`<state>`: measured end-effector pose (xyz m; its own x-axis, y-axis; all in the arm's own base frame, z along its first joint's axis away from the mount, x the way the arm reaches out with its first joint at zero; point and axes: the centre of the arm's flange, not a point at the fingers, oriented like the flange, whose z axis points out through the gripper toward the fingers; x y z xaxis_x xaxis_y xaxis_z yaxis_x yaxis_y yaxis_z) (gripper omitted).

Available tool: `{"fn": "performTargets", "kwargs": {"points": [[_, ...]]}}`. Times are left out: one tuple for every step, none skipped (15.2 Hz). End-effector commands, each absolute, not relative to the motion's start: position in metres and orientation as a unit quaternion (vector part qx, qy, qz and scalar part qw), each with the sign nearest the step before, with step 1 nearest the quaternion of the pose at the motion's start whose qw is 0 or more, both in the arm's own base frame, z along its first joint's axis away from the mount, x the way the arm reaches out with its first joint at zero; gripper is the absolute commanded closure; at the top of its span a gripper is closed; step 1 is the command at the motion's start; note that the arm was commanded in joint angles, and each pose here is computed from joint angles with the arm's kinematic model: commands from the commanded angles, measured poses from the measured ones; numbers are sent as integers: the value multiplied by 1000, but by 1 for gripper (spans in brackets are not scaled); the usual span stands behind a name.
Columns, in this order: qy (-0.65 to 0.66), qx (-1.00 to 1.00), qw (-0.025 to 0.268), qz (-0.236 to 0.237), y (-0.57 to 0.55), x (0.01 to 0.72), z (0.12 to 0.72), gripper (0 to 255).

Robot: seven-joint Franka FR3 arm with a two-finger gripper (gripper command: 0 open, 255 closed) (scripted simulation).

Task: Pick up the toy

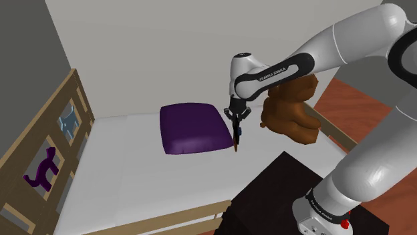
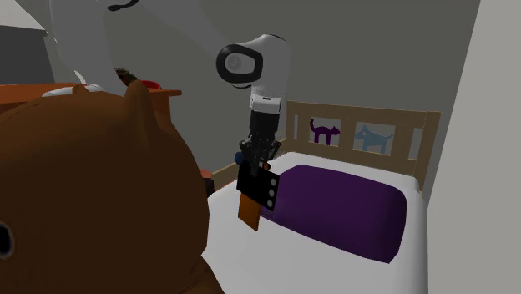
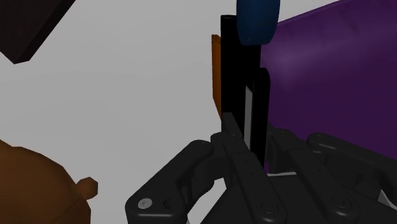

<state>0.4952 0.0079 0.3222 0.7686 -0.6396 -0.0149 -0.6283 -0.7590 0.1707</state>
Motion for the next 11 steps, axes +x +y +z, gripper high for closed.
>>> {"fn": "performTargets", "kwargs": {"points": [[-338,937,78,-36,8,494,333,255],[-338,937,78,-36,8,494,339,255],[-338,937,78,-36,8,494,344,255],[-338,937,78,-36,8,494,349,255],[-338,937,78,-36,8,494,354,255],[-338,937,78,-36,8,494,360,255],[-338,937,78,-36,8,494,365,255],[-338,937,78,-36,8,494,370,255],[-338,937,78,-36,8,494,376,255],[-338,937,78,-36,8,494,376,255],[-338,937,78,-36,8,494,376,255]]}}
